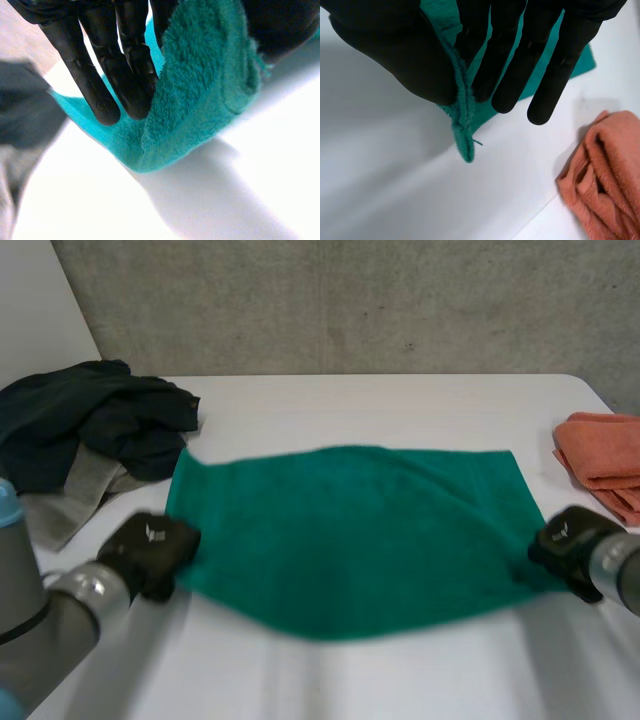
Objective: Fold the laundry.
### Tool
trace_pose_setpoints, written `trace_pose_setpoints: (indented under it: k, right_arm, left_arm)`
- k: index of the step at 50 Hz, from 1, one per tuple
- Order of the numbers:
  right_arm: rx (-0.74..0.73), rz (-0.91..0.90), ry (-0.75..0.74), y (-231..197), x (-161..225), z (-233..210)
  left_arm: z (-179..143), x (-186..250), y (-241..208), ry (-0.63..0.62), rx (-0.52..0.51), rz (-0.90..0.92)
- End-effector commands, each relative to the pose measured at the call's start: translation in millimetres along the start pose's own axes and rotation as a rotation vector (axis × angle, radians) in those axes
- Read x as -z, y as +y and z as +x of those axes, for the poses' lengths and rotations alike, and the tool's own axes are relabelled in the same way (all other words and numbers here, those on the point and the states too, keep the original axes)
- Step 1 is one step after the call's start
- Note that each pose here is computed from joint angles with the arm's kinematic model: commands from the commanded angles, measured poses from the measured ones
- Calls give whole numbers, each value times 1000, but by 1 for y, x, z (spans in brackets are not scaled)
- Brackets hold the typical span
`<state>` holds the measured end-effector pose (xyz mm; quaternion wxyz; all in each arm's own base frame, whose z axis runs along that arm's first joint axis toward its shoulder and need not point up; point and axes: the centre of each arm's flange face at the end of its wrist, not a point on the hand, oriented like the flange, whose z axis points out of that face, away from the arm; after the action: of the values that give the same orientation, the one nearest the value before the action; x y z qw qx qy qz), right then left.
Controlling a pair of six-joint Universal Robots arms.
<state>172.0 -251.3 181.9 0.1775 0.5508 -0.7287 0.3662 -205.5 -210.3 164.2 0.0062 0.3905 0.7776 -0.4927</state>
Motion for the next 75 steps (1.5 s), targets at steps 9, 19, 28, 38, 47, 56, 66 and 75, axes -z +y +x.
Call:
trace_pose_setpoints:
  k: [9,19,28,38,47,56,66,75]
  right_arm:
    - [-32,112,172,-24,-45,29]
    - [-106,223,300,-51,-106,61]
    - [-95,289,374,-64,-159,67]
    - [-117,343,482,-79,-189,72]
    - [-235,361,551,-87,-141,96]
    - [-377,434,390,-70,-90,106]
    - [-475,247,96,-1,-86,65]
    - [-487,275,73,14,-101,52]
  left_arm:
    - [-23,-40,-31,-38,-126,60]
    - [-44,-115,-48,-102,-55,135]
    - [-51,-155,-43,-181,-44,118]
    - [-55,-167,-56,-211,10,194]
    - [-39,-149,-74,-180,-5,236]
    - [-59,-109,-92,-230,5,277]
    - [-44,-70,-75,-175,87,241]
    - [-32,-68,-69,-118,98,239]
